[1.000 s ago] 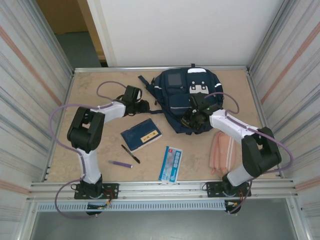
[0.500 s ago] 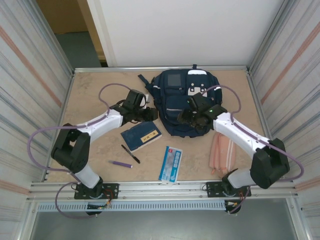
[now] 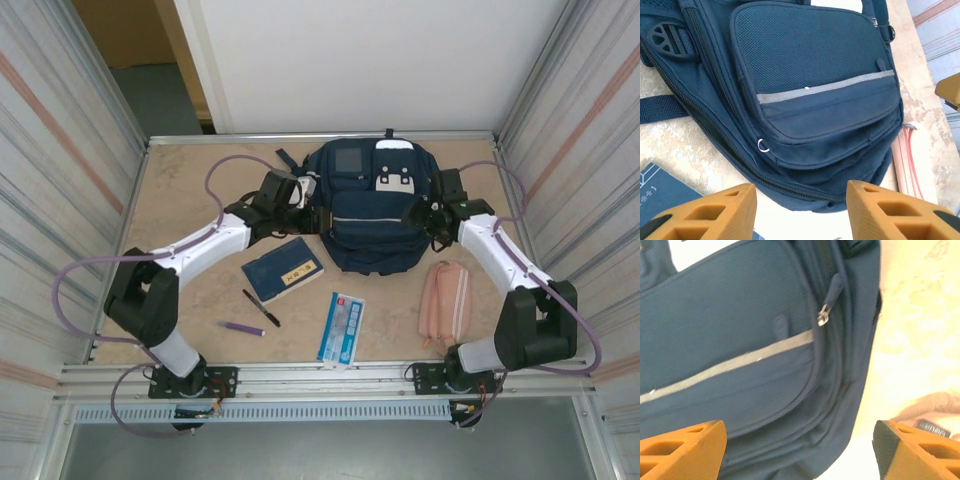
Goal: Pack the student bag
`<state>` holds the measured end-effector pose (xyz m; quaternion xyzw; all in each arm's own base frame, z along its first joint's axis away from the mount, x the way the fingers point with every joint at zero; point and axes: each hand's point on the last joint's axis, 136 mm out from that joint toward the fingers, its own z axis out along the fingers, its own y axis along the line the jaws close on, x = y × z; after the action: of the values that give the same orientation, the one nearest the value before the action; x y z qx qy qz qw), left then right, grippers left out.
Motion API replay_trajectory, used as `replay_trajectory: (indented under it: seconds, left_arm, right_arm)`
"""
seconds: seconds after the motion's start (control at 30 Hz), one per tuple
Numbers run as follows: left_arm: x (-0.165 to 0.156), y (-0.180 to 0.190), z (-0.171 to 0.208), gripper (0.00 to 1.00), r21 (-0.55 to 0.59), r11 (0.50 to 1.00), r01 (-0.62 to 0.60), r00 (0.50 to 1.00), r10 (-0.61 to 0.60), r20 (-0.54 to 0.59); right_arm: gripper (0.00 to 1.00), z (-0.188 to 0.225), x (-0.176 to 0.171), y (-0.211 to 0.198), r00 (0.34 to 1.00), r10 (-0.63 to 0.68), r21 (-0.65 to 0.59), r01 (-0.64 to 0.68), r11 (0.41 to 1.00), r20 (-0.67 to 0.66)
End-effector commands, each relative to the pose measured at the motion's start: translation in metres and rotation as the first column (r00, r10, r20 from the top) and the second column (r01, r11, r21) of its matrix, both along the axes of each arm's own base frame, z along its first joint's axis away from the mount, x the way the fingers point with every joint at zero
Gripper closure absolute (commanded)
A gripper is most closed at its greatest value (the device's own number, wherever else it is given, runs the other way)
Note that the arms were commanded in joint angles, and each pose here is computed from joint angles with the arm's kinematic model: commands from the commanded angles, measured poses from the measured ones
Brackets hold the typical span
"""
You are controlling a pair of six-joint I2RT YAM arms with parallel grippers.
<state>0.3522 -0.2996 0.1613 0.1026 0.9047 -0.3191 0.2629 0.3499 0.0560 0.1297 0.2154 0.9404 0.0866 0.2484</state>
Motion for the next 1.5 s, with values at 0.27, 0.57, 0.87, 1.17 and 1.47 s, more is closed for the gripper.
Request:
replay_trajectory:
  seconds: [0.27, 0.57, 0.87, 1.17, 1.47]
  left_arm:
    - [0.019, 0.018, -0.011, 0.50, 0.047, 0.997, -0.063, 0.997, 0.065, -0.040]
    - [-0.025, 0.052, -0.043, 0.50, 0.115, 0.986, -0.124, 0.990, 0.131, -0.055]
    - [-0.045, 0.066, -0.037, 0.50, 0.134, 0.979, -0.154, 0.986, 0.161, -0.045]
    - [-0.039, 0.041, 0.007, 0.49, 0.114, 0.992, -0.047, 0.989, 0.031, 0.142]
    - [-0.034, 0.033, 0.016, 0.47, 0.127, 0.992, -0.017, 0.981, -0.008, 0.194]
  right_arm:
    - [0.37, -0.054, 0.045, 0.008, 1.000, 0.012, 0.180, -0.012, 0.984, -0.001]
    - [0.95, -0.059, 0.062, 0.025, 1.000, 0.019, 0.261, -0.015, 0.965, -0.016]
    - [1.00, 0.012, 0.066, 0.051, 0.993, 0.068, 0.410, -0.104, 0.906, 0.101]
    - [1.00, 0.105, 0.080, 0.047, 0.960, 0.001, 0.463, -0.137, 0.876, 0.280]
    - [0.95, 0.122, 0.073, 0.036, 0.957, -0.049, 0.525, -0.113, 0.844, 0.285]
